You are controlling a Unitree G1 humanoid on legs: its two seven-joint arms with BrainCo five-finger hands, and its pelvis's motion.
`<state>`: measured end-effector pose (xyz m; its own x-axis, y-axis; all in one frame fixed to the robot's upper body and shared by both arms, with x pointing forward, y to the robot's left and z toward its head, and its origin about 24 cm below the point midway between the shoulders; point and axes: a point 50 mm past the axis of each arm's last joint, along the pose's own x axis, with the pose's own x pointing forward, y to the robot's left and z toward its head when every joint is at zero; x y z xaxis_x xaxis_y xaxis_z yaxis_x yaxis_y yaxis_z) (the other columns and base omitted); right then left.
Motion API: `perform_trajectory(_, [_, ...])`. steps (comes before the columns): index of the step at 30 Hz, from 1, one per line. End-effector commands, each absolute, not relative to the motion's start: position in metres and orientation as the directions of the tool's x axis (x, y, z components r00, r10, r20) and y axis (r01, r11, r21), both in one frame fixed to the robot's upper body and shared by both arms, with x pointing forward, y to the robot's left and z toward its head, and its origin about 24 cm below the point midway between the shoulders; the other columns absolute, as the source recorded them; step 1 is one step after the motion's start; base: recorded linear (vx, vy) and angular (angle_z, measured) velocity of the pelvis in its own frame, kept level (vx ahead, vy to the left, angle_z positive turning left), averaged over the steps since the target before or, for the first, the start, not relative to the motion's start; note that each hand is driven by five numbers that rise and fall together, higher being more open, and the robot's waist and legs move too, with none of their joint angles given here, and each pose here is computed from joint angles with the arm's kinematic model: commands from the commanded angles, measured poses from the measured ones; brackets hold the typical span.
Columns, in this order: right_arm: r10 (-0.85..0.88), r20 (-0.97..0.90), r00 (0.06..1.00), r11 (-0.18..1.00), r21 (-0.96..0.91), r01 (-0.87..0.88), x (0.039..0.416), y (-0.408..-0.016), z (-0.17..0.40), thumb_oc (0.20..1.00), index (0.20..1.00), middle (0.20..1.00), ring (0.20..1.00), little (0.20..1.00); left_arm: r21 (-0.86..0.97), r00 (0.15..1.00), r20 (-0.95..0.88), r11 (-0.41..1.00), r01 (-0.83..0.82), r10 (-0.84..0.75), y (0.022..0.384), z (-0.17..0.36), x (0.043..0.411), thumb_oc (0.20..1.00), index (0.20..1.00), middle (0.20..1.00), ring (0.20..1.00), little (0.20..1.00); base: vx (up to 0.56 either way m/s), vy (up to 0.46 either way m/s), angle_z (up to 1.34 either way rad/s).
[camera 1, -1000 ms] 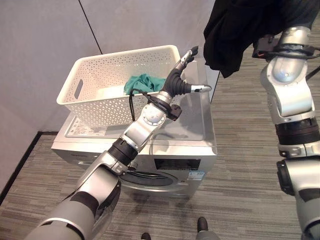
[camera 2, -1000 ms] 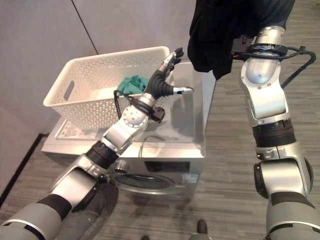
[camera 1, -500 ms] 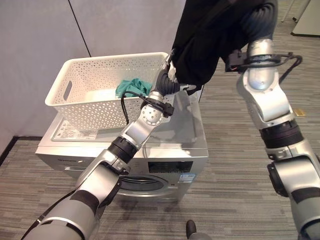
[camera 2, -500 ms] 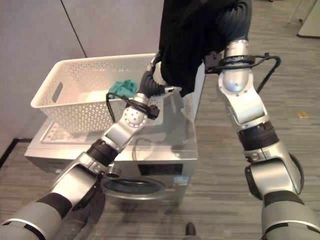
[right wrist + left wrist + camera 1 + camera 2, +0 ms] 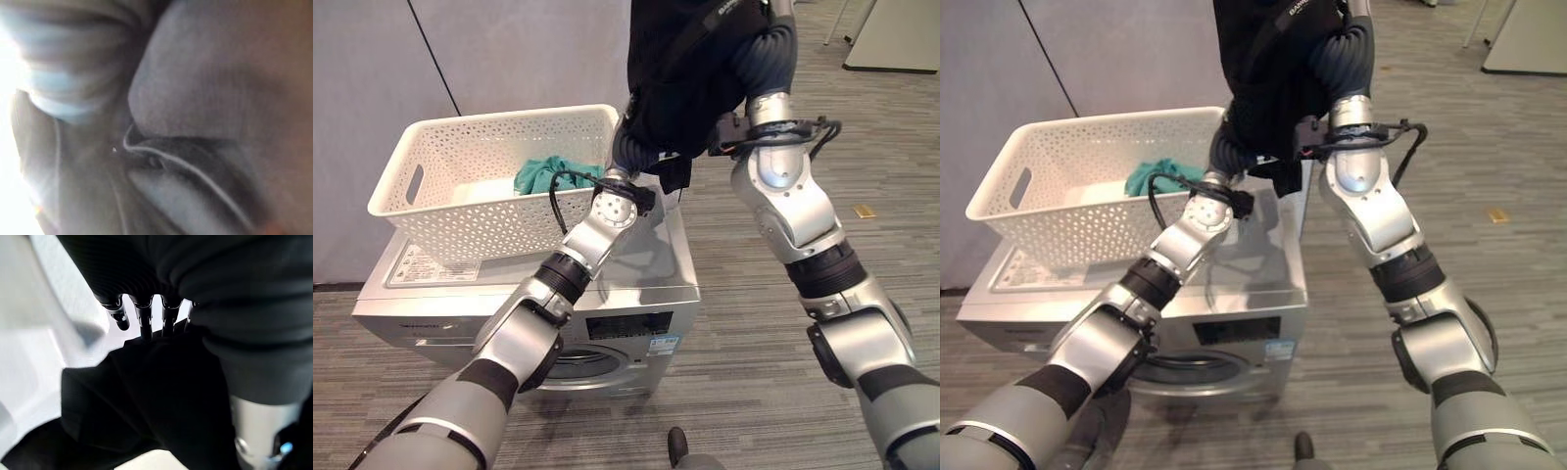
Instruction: Grab the laundry basket,head to the washer,open it,put in the laundry and shut it.
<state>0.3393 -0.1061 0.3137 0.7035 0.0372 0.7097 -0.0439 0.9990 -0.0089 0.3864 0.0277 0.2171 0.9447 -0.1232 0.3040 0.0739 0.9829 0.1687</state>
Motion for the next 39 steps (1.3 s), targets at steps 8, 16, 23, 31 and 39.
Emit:
perform_trajectory(8, [0.041, 0.872, 0.488, 0.978, 0.065, -0.197, 0.307, -0.088, 0.375, 0.200, 0.200, 0.200, 0.200, 0.200, 0.096, 0.875, 0.452, 0.984, 0.149, -0.176, 0.002, 0.285, 0.384, 1.000, 1.000, 1.000, 1.000, 1.000, 0.01, 0.001, 0.00])
perform_trajectory(16, [0.012, 0.857, 0.516, 0.979, 0.094, -0.178, 0.312, -0.094, 0.361, 0.200, 0.200, 0.200, 0.200, 0.200, 0.006, 0.867, 0.476, 0.986, 0.166, -0.149, 0.013, 0.283, 0.382, 0.200, 0.200, 0.200, 0.200, 0.200, 0.02, -0.008, -0.01])
perform_trajectory(23, [0.009, 0.836, 0.548, 0.984, 0.091, -0.156, 0.315, -0.098, 0.342, 0.200, 0.200, 0.200, 0.200, 0.200, -0.018, 0.850, 0.520, 0.993, 0.116, -0.090, 0.022, 0.282, 0.379, 0.200, 0.200, 0.200, 0.200, 0.200, 0.00, -0.004, 0.00])
perform_trajectory(31, [-0.022, 0.814, 0.580, 0.989, 0.104, -0.108, 0.320, -0.110, 0.322, 1.000, 1.000, 1.000, 1.000, 1.000, -0.028, 0.832, 0.555, 1.000, 0.010, 0.007, 0.041, 0.283, 0.382, 0.200, 0.200, 0.200, 0.200, 0.200, 0.00, 0.000, 0.00])
perform_trajectory(39, [-0.068, 0.773, 0.630, 0.995, 0.097, -0.012, 0.329, -0.148, 0.303, 1.000, 1.000, 1.000, 1.000, 1.000, -0.031, 0.796, 0.604, 0.999, -0.024, 0.038, 0.053, 0.300, 0.383, 0.200, 0.200, 0.200, 0.200, 0.200, 0.00, -0.008, 0.00])
